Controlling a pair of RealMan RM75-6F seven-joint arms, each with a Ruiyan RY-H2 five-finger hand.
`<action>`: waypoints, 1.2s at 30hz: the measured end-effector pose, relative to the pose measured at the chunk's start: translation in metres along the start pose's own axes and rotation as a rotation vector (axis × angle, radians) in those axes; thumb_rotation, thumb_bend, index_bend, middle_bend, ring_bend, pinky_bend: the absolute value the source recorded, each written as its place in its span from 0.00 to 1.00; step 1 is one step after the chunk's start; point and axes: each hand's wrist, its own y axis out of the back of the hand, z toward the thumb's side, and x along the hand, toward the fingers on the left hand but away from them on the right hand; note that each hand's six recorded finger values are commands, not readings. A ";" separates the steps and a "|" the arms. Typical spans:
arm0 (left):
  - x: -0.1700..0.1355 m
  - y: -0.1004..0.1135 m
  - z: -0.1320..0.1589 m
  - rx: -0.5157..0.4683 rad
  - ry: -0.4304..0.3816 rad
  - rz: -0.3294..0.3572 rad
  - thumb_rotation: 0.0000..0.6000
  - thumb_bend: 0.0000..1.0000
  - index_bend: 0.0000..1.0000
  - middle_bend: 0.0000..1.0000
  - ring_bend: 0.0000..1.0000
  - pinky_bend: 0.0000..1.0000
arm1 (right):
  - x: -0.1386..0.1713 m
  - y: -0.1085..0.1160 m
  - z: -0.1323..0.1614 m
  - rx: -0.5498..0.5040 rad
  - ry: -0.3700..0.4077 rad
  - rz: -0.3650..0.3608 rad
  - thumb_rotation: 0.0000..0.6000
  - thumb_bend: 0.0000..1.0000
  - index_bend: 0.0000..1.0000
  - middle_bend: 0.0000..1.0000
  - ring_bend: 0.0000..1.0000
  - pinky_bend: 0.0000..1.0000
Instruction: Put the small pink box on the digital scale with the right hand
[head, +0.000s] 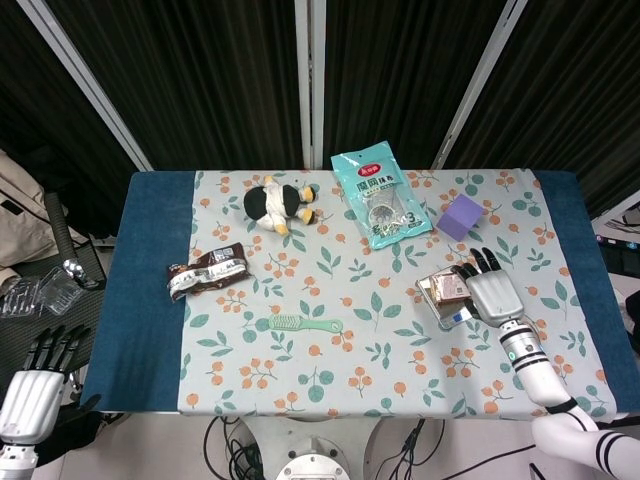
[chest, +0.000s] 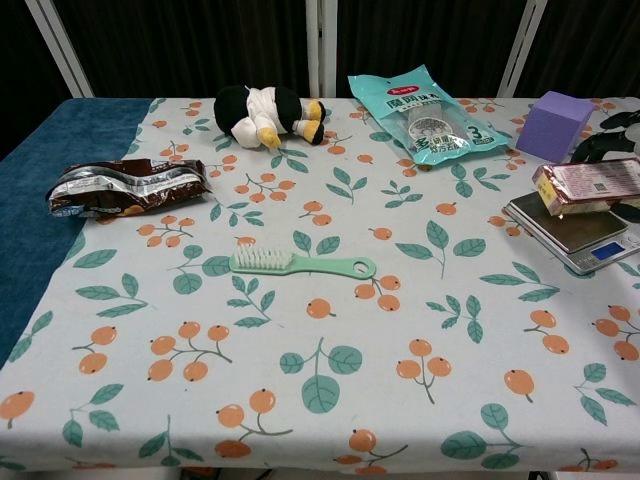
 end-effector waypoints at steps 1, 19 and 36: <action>0.000 0.000 0.000 0.000 -0.001 -0.001 1.00 0.11 0.07 0.06 0.00 0.04 | -0.002 -0.002 0.000 0.000 -0.001 0.003 1.00 0.35 0.50 0.42 0.05 0.00; 0.001 -0.001 -0.001 0.002 0.005 -0.005 1.00 0.11 0.07 0.06 0.00 0.04 | -0.010 -0.011 -0.002 -0.022 -0.010 0.073 1.00 0.21 0.00 0.00 0.00 0.00; 0.000 0.002 0.001 0.002 0.005 0.009 1.00 0.11 0.07 0.06 0.00 0.04 | 0.069 0.024 -0.032 -0.095 -0.019 -0.144 1.00 0.20 0.00 0.00 0.00 0.00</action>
